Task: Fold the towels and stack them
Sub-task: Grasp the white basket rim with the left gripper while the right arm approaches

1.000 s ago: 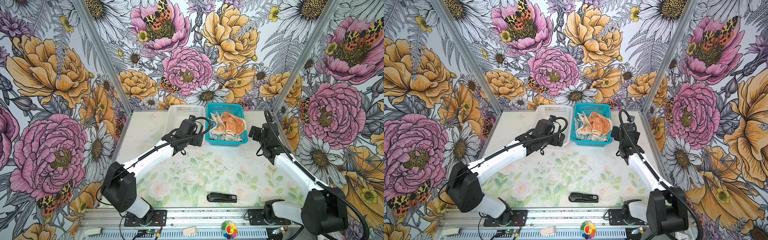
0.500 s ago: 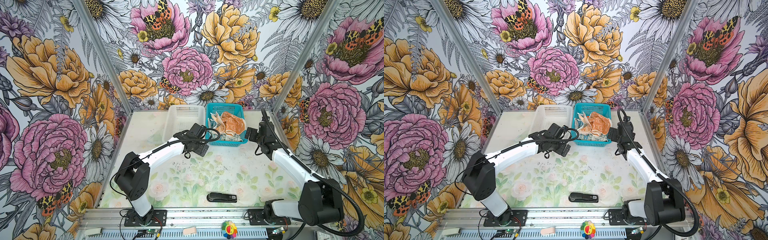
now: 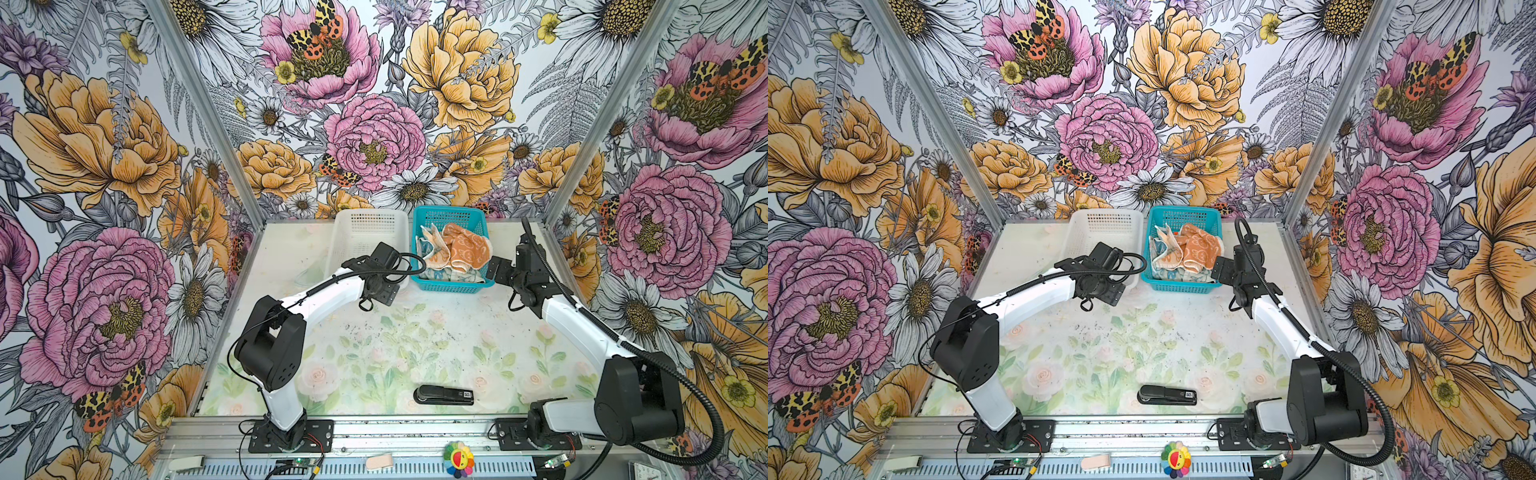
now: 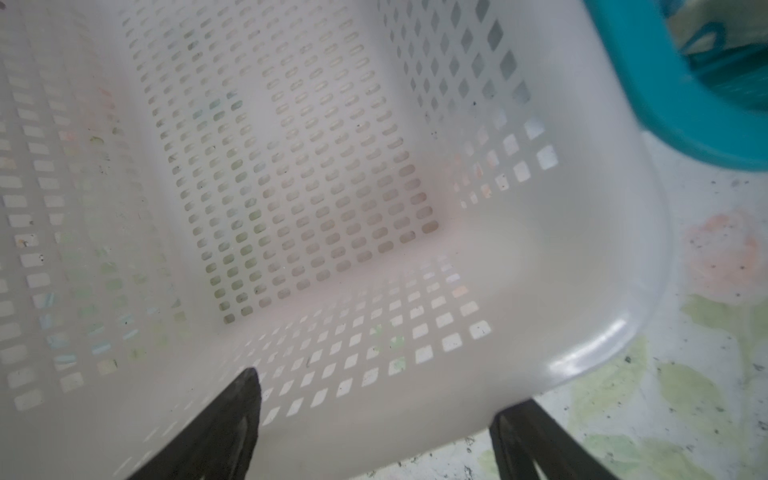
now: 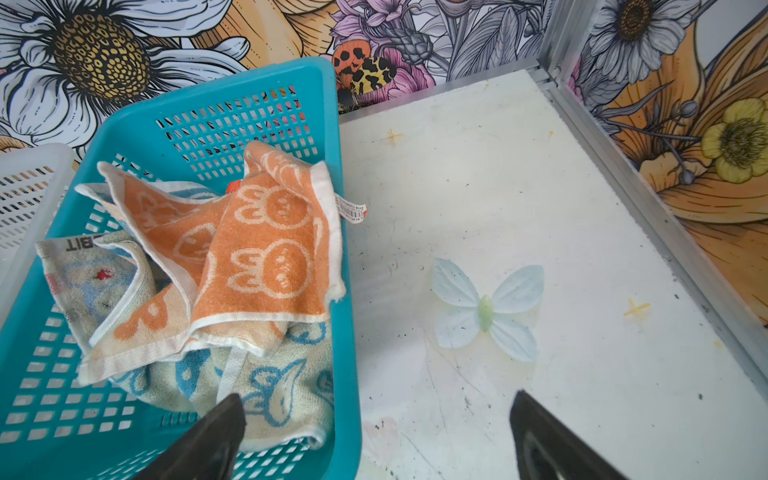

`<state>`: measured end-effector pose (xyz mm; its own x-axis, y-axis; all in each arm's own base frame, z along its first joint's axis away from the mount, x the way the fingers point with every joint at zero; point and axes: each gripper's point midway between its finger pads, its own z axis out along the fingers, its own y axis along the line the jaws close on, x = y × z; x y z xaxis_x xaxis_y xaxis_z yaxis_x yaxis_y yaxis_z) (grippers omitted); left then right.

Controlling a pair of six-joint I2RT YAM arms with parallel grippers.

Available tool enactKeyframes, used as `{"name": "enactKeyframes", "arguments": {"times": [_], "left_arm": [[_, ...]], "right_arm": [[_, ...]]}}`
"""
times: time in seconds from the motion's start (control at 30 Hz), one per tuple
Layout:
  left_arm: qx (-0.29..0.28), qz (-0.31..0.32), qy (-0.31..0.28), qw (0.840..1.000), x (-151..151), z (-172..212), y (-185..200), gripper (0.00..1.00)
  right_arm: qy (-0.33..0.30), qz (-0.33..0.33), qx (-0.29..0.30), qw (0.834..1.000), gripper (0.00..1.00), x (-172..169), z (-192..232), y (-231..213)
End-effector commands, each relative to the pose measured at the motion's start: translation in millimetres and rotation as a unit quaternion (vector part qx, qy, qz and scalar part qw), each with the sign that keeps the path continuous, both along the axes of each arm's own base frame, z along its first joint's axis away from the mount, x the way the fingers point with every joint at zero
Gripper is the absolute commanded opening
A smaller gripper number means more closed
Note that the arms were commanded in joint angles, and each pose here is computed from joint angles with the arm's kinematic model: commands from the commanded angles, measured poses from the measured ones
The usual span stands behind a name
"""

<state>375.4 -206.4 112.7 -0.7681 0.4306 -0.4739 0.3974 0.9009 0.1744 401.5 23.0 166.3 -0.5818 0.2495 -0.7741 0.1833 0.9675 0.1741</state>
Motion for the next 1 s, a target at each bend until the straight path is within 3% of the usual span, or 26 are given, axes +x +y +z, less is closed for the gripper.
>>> {"name": "enactKeyframes", "arguments": {"times": [0.0, 0.33, 0.63, 0.87, 0.97], "left_arm": [[0.004, 0.035, -0.001, 0.999, 9, 0, 13, 0.79], [-0.02, 0.079, 0.004, 0.997, 22, -3, 18, 0.54], [-0.041, 0.129, 0.004, 0.991, 47, -3, 41, 0.49], [-0.105, 0.165, 0.017, 0.981, 80, 0, 46, 0.36], [-0.124, 0.174, 0.015, 0.977, 95, 2, 42, 0.36]], "right_arm": [[-0.021, 0.009, 0.017, 1.0, 0.99, 4, 18, 7], [-0.022, 0.029, 0.018, 0.999, 0.99, 1, 20, 19], [-0.028, 0.04, 0.029, 0.998, 0.99, -1, 27, 28], [-0.022, 0.046, 0.031, 0.998, 1.0, 0, 23, 33], [-0.021, 0.046, 0.032, 0.998, 0.99, -1, 22, 34]]}}
